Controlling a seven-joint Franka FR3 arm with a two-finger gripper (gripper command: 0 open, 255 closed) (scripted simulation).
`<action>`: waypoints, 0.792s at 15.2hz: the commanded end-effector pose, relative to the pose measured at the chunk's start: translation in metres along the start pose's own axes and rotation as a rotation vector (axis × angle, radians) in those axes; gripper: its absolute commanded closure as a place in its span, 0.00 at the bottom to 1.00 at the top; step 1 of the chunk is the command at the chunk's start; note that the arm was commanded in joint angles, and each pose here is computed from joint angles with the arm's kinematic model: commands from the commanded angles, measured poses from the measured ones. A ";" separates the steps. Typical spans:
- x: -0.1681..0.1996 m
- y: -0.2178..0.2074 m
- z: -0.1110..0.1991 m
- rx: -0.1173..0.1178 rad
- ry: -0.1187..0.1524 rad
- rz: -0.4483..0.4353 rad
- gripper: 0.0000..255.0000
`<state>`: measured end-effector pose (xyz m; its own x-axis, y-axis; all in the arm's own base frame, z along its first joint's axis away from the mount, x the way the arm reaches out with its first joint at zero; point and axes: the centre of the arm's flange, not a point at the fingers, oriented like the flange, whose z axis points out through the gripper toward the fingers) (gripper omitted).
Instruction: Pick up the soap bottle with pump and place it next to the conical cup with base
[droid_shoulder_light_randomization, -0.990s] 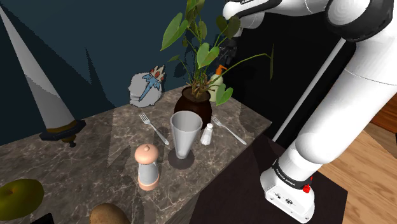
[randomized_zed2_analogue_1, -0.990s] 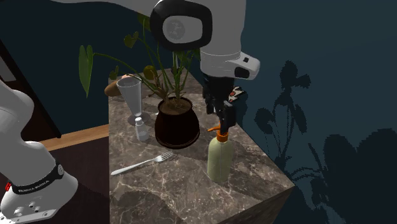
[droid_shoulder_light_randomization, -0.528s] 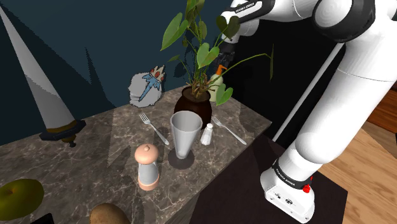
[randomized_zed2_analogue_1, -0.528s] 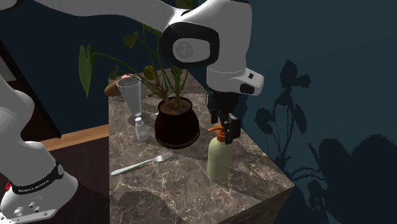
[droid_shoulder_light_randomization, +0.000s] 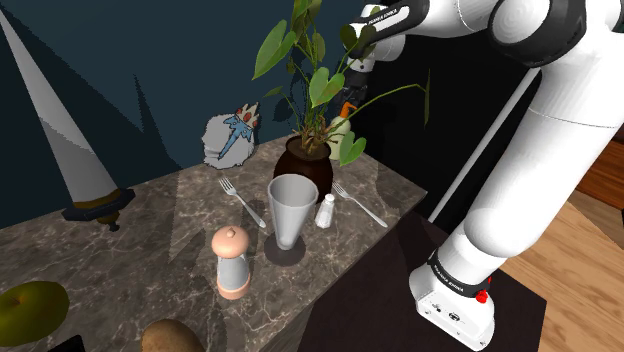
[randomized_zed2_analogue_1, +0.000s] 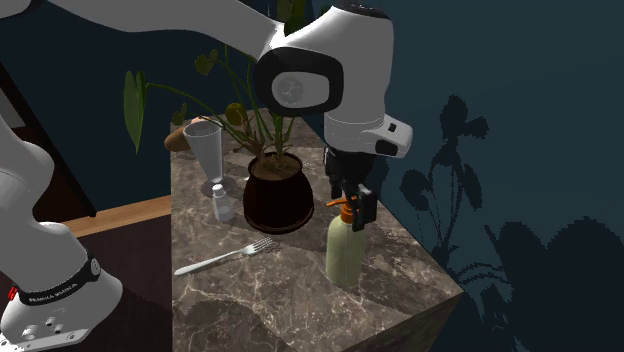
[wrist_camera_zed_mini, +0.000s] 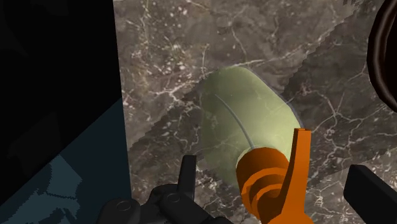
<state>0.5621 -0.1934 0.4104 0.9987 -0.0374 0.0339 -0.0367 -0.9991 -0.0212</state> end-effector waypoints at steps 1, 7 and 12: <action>0.000 0.000 0.000 0.000 0.000 0.000 0.00; 0.000 0.000 0.000 0.000 0.000 0.000 1.00; 0.000 0.000 -0.005 0.000 0.000 0.000 1.00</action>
<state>0.5620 -0.1934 0.4130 0.9987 -0.0375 0.0340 -0.0368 -0.9991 -0.0211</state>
